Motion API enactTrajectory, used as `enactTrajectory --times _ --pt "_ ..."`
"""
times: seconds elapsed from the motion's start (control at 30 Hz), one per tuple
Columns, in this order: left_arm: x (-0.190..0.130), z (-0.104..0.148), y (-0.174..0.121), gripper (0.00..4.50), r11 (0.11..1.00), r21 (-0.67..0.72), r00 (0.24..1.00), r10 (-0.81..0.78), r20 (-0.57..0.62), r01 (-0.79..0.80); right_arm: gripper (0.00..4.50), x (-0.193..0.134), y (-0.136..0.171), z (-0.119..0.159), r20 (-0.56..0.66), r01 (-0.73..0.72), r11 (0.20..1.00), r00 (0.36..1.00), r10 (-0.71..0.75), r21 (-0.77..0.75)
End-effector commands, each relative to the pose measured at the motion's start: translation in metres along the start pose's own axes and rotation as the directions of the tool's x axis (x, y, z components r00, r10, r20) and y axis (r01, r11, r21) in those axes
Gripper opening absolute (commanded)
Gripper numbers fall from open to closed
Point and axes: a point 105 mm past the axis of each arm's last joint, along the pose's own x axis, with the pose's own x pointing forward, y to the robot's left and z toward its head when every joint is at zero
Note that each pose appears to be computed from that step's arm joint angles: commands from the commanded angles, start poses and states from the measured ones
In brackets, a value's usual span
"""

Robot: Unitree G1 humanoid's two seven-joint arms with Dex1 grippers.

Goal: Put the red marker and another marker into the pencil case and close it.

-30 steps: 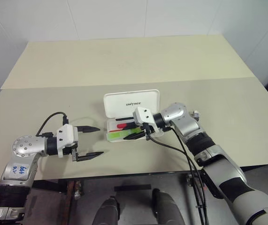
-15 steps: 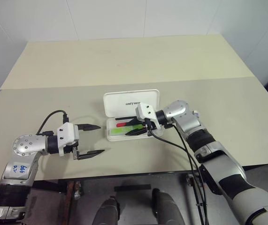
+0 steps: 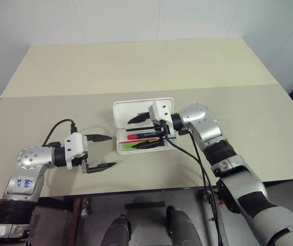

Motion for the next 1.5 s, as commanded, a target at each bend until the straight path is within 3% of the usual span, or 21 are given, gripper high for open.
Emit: enactTrajectory --times 0.03,0.2,0.37,0.5,0.6,0.67,0.77,0.87,0.93,1.27,1.5 --pt "0.002 0.006 0.004 4.50 1.000 0.021 1.000 0.003 0.023 -0.004 4.49 -0.020 0.010 0.030 0.109 0.020 1.000 0.994 -0.021 0.016" --pt "0.004 0.006 0.003 4.50 1.000 0.019 1.000 0.000 0.027 -0.001 4.49 -0.044 0.026 0.032 0.108 0.095 0.991 0.989 -0.105 0.096" --pt "0.009 0.005 0.001 4.50 1.000 0.007 0.999 -0.001 0.046 0.001 4.49 -0.090 0.026 0.009 0.017 0.448 0.875 0.888 -0.459 0.185" --pt "0.018 0.007 0.001 4.50 1.000 -0.004 0.997 -0.018 0.075 0.018 4.49 -0.133 0.016 -0.015 -0.075 0.773 0.615 0.630 -0.773 0.159" --pt "0.023 0.007 0.001 4.50 0.999 -0.004 0.996 -0.036 0.087 0.036 4.49 -0.155 0.013 -0.026 -0.101 0.889 0.443 0.455 -0.885 0.118" --pt "0.027 0.008 0.002 4.50 0.999 -0.001 0.995 -0.046 0.094 0.047 4.49 -0.168 0.012 -0.034 -0.118 0.936 0.337 0.347 -0.930 0.098" --pt "0.030 0.009 0.004 4.50 0.998 0.004 0.994 -0.056 0.098 0.056 4.49 -0.179 0.013 -0.043 -0.141 0.966 0.242 0.252 -0.957 0.090" --pt "0.035 0.011 0.007 4.50 0.997 0.015 0.991 -0.076 0.108 0.075 4.49 -0.197 0.016 -0.058 -0.187 0.995 0.067 0.080 -0.979 0.078" --pt "0.037 0.011 0.008 4.50 0.997 0.019 0.990 -0.082 0.112 0.080 4.49 -0.201 0.019 -0.066 -0.216 0.998 0.003 0.019 -0.976 0.071" --pt "0.039 0.011 0.009 4.50 0.996 0.028 0.989 -0.086 0.118 0.083 4.49 -0.205 0.032 -0.097 -0.324 0.983 -0.159 -0.121 -0.938 0.094" --pt "0.038 0.012 0.009 4.50 0.997 0.030 0.990 -0.074 0.116 0.071 4.49 -0.191 0.038 -0.113 -0.382 0.970 -0.195 -0.126 -0.916 0.147"
